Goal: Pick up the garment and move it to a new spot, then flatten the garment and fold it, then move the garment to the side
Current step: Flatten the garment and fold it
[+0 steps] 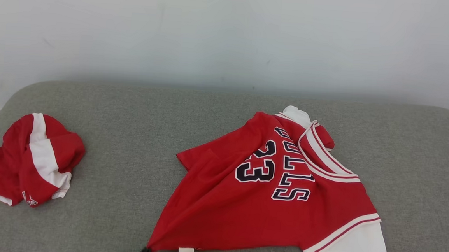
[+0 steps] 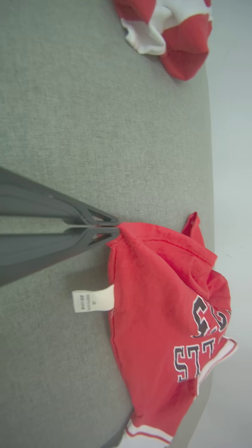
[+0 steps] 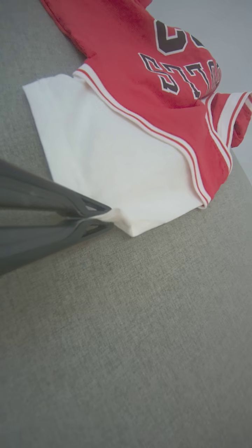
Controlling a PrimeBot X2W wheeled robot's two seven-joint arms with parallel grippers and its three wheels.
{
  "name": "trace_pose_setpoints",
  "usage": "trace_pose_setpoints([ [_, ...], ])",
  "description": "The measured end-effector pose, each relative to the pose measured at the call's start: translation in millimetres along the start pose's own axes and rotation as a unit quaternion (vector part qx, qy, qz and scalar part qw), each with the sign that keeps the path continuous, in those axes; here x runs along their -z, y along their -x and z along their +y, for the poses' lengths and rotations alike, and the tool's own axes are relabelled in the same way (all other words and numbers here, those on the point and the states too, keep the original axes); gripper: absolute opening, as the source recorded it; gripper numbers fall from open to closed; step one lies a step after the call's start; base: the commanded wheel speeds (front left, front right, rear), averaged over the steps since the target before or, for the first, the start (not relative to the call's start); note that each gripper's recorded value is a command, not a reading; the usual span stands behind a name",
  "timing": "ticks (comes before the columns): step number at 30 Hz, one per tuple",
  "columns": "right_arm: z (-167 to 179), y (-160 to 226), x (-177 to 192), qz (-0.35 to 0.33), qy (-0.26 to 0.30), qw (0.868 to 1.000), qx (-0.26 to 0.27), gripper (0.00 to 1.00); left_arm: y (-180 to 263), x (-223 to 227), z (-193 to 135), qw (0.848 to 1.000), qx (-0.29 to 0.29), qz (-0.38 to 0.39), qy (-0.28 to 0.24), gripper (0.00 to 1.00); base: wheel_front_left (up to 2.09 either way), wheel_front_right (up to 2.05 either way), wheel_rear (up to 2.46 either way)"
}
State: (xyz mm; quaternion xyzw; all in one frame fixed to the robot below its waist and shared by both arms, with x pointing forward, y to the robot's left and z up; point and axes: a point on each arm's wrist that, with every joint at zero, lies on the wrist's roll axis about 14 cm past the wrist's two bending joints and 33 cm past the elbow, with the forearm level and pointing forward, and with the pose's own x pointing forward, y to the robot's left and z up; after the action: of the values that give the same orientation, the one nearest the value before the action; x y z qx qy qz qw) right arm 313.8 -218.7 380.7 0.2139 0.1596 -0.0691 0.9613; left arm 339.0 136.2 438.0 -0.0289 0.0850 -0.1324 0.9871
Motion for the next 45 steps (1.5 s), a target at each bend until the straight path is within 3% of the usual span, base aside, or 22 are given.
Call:
trace_pose_setpoints([
  [1, -3.7, 2.0, 3.2, 0.007, 0.009, 1.000, 0.002, 0.00, 2.9, 9.0, -4.0, 1.000, 0.002, 0.012, 0.008, 0.00, 0.00, 0.00, 0.00],
  [2, -7.6, 3.3, 5.6, 0.013, 0.019, 1.000, 0.005, 0.32, 5.9, 18.3, -8.1, 1.000, 0.004, 0.025, 0.017, 0.00, 0.00, 0.00, 0.00],
  [3, -10.8, 4.0, 6.4, 0.017, 0.031, 0.999, 0.005, 0.56, 8.8, 26.9, -11.7, 0.999, 0.006, 0.037, 0.024, 0.00, 0.00, 0.00, 0.00],
  [4, -12.9, 4.2, 5.1, 0.016, 0.041, 0.999, 0.005, 1.00, 11.5, 34.5, -14.0, 0.998, 0.004, 0.047, 0.034, 0.42, 0.00, 0.00, 0.00],
  [5, -14.4, 4.3, 4.5, 0.016, 0.048, 0.999, 0.006, 1.00, 13.6, 39.8, -16.1, 0.998, 0.002, 0.054, 0.045, 1.00, 0.00, 0.00, 0.00],
  [19, -15.2, -1.8, -9.7, -0.004, 0.098, 0.995, -0.001, 1.00, 6.1, 36.5, -15.9, 0.995, -0.019, 0.042, 0.090, 1.00, 0.00, 0.00, 0.00],
  [29, -23.6, -7.2, 13.8, 0.051, 0.127, 0.991, 0.011, 1.00, -10.0, 54.0, -18.6, 0.994, -0.007, 0.085, 0.071, 1.00, 0.00, 0.00, 0.00],
  [30, -23.6, -7.7, 15.2, 0.054, 0.126, 0.991, 0.012, 0.75, -9.6, 58.8, -19.1, 0.993, -0.006, 0.094, 0.070, 1.00, 0.00, 0.00, 0.00],
  [31, -22.5, -9.1, 15.6, 0.054, 0.125, 0.991, 0.012, 0.01, -10.8, 59.3, -19.2, 0.993, -0.006, 0.096, 0.069, 0.62, 0.00, 0.00, 0.00],
  [32, -20.0, -10.7, 16.1, 0.055, 0.124, 0.991, 0.010, 0.00, -13.1, 57.8, -19.1, 0.993, -0.006, 0.094, 0.069, 0.25, 0.00, 0.00, 0.00],
  [33, -19.4, -11.4, 15.7, 0.054, 0.124, 0.991, 0.009, 0.00, -15.9, 54.4, -19.8, 0.994, -0.001, 0.090, 0.065, 0.00, 0.00, 0.00, 0.00],
  [41, -14.5, -14.8, 14.1, 0.048, 0.116, 0.992, 0.004, 0.00, -16.0, 44.3, -16.2, 0.996, -0.005, 0.072, 0.059, 0.00, 0.00, 0.00, 0.00],
  [45, -1.8, -11.5, 13.8, 0.031, 0.047, 0.998, 0.001, 0.00, -5.7, 45.0, -19.9, 0.995, -0.005, 0.064, 0.074, 0.00, 0.00, 0.00, 0.00],
])
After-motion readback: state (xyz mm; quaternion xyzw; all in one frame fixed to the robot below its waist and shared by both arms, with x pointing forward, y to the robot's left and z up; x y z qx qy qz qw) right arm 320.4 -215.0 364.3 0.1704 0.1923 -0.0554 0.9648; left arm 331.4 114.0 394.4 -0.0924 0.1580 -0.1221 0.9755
